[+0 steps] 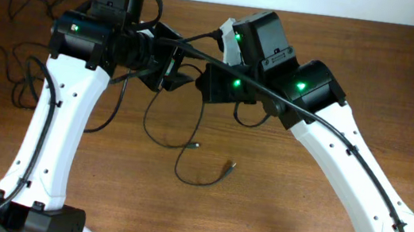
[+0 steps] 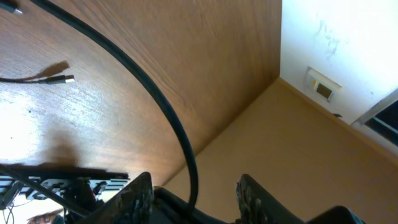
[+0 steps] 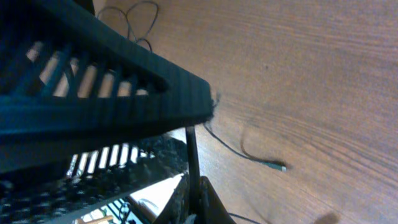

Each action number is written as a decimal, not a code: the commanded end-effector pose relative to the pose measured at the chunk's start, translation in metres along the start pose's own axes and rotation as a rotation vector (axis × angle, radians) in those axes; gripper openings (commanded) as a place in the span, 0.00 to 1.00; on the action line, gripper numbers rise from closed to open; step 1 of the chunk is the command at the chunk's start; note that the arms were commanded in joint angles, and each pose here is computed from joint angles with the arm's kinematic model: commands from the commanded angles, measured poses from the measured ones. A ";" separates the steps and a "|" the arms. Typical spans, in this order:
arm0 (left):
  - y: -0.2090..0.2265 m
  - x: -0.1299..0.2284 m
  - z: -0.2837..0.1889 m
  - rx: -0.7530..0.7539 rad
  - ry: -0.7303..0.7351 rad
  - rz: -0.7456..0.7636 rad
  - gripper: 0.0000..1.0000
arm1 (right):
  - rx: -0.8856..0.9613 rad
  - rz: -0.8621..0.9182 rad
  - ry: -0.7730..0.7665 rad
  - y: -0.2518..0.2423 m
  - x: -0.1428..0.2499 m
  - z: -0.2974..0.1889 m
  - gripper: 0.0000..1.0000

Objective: Untangle cables

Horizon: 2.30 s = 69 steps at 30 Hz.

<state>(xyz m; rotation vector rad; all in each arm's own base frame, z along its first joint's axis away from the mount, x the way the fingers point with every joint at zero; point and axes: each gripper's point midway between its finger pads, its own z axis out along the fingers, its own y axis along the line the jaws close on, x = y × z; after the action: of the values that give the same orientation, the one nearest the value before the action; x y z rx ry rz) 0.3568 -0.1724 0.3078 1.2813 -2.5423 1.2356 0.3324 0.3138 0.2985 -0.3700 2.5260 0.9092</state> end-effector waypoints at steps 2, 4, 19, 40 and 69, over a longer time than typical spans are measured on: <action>0.003 -0.015 -0.003 -0.012 -0.078 -0.032 0.40 | -0.035 -0.021 -0.053 0.015 -0.009 -0.015 0.04; 0.003 -0.017 -0.003 -0.014 -0.093 -0.046 0.28 | -0.036 -0.022 -0.054 0.015 -0.010 -0.015 0.04; -0.001 -0.002 -0.002 0.006 -0.007 -0.049 0.14 | -0.072 -0.021 -0.026 0.021 -0.004 -0.015 0.04; 0.077 -0.080 -0.050 -0.522 -0.343 0.734 0.00 | 0.386 0.320 0.124 -0.155 0.029 -0.082 0.98; 0.051 -0.040 -0.168 -0.210 -0.497 1.350 0.00 | 0.495 0.333 0.164 -0.186 0.030 -0.066 0.98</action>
<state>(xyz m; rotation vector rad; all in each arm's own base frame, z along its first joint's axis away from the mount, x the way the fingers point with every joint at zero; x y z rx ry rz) 0.2955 -0.0167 0.3792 -0.4343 -3.8622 0.5755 0.3539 0.1302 0.2265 0.1525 2.9139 0.3520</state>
